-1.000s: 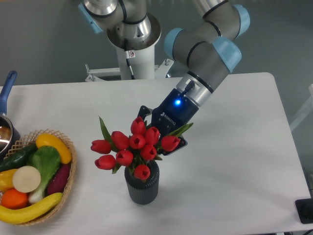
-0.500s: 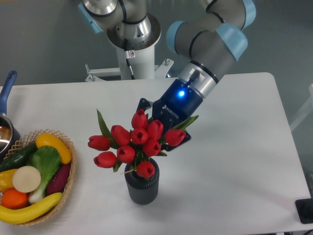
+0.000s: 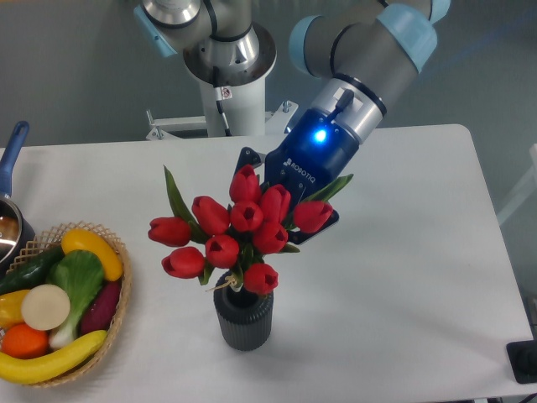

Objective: Pick up the flowers from the vase
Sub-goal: 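Lift the gripped tulips straight up out of the vase, then carry the tulip bunch up and away from the vase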

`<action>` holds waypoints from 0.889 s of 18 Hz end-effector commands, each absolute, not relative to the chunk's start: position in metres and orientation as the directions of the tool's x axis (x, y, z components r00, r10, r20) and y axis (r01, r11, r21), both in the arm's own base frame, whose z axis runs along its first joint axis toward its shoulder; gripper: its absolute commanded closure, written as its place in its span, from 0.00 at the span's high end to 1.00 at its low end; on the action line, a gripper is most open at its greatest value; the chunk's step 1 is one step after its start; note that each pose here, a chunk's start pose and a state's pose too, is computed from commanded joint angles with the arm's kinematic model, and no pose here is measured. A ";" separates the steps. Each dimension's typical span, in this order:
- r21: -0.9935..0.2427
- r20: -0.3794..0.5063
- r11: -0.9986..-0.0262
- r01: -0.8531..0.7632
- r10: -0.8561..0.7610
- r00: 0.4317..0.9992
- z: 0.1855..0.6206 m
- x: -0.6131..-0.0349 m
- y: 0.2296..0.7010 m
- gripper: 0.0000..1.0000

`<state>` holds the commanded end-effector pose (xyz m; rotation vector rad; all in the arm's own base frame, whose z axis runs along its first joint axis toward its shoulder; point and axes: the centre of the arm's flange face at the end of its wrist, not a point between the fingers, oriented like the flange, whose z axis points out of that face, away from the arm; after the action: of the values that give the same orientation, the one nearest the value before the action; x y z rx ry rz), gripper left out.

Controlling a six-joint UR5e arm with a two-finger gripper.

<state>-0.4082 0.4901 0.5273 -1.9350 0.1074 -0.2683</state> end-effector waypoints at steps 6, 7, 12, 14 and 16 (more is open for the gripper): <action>-0.924 0.142 -0.375 0.077 -0.148 0.979 0.526 -0.433 0.470 0.47; -0.923 0.141 -0.376 0.082 -0.131 0.981 0.522 -0.441 0.462 0.47; -0.925 0.122 -0.368 0.095 -0.050 0.991 0.515 -0.485 0.419 0.47; -0.924 0.125 -0.367 0.106 -0.027 0.992 0.512 -0.495 0.407 0.47; -0.917 0.151 -0.373 0.144 0.012 0.989 0.494 -0.507 0.386 0.47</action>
<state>-0.5074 0.3861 0.4940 -1.9497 -0.1112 -0.1401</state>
